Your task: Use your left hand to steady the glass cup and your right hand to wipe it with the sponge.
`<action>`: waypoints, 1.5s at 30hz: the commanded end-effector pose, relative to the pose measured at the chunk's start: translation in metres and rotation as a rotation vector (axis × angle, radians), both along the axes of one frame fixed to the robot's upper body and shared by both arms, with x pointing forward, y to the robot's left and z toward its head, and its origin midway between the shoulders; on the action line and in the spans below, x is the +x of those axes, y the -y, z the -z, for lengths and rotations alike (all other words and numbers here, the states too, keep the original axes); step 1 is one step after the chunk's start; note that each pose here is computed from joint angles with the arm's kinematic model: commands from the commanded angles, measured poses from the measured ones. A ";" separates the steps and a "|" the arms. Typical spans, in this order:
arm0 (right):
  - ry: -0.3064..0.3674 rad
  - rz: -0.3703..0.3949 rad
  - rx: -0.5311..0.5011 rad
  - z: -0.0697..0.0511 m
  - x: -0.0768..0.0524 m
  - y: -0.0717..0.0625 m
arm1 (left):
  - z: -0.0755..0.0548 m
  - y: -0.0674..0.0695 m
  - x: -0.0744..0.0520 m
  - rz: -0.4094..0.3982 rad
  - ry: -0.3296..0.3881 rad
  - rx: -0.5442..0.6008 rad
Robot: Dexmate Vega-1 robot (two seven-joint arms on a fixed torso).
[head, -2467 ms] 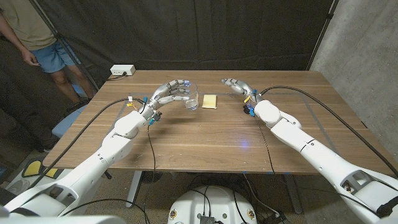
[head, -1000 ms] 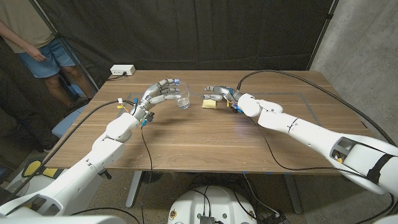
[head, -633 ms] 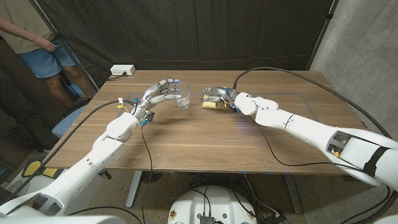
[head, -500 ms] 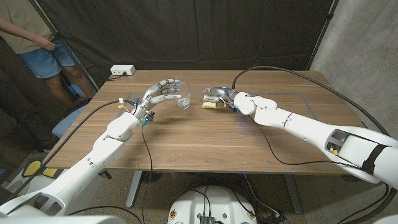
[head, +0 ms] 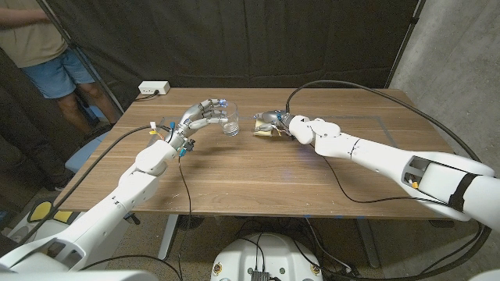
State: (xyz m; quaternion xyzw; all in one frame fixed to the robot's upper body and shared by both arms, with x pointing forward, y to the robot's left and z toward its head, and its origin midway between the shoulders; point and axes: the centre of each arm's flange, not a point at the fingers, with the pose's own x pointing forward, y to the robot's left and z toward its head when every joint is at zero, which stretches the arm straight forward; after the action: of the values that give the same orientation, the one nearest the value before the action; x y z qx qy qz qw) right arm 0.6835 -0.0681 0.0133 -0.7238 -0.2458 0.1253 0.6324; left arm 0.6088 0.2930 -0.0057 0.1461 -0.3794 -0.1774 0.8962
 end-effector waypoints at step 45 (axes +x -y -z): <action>0.381 0.022 0.158 0.023 -0.016 0.017 | -0.009 0.007 0.008 0.027 -0.006 0.010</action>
State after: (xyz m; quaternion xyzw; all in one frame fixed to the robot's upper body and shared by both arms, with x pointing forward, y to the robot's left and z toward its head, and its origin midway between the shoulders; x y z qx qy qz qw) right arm 0.6798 -0.0741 -0.0128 -0.7445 -0.2992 0.0143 0.5967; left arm 0.6148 0.2891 0.0013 0.1443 -0.3793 -0.1873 0.8945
